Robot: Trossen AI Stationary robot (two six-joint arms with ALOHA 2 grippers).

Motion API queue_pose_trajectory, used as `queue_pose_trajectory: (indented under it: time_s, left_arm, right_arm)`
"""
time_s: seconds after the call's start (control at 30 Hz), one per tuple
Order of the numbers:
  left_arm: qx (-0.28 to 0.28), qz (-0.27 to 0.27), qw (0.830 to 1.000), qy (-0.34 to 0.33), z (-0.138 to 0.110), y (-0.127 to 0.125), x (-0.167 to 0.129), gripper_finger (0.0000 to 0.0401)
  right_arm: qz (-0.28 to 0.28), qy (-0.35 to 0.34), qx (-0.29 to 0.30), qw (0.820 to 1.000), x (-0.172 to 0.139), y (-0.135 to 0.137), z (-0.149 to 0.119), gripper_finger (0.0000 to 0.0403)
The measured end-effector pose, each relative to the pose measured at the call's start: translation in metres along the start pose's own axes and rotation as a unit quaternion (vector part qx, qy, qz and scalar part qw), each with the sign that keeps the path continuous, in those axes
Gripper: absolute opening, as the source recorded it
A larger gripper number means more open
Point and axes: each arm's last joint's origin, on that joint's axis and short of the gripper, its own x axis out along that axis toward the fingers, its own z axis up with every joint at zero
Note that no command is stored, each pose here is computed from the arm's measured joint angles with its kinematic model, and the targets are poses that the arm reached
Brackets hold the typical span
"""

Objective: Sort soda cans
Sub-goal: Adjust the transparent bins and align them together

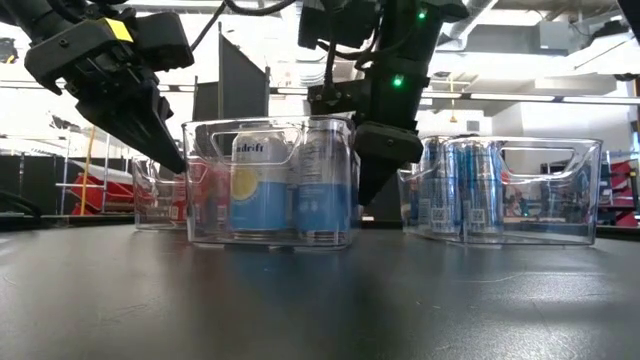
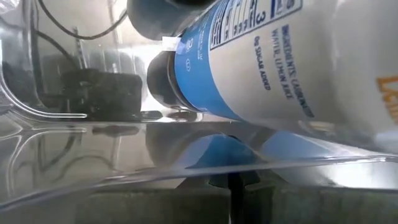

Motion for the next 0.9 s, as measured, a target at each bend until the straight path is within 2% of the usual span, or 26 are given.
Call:
queue_pose_trajectory:
  time_s: [0.23, 0.53, 0.9]
  left_arm:
    - [0.005, -0.002, 1.000, -0.005, 0.001, 0.000, 0.000, 0.0016]
    - [-0.017, 0.019, 1.000, 0.007, -0.001, 0.002, -0.001, 0.0016]
    - [-0.027, 0.023, 0.999, 0.000, -0.002, -0.001, -0.002, 0.0016]
  right_arm:
    - [-0.006, -0.007, -0.034, 0.999, 0.004, -0.008, 0.003, 0.0002]
    - [-0.019, 0.002, -0.014, 1.000, 0.004, -0.009, 0.002, 0.0002]
    - [-0.017, 0.023, 0.018, 0.999, -0.013, 0.018, -0.011, 0.0002]
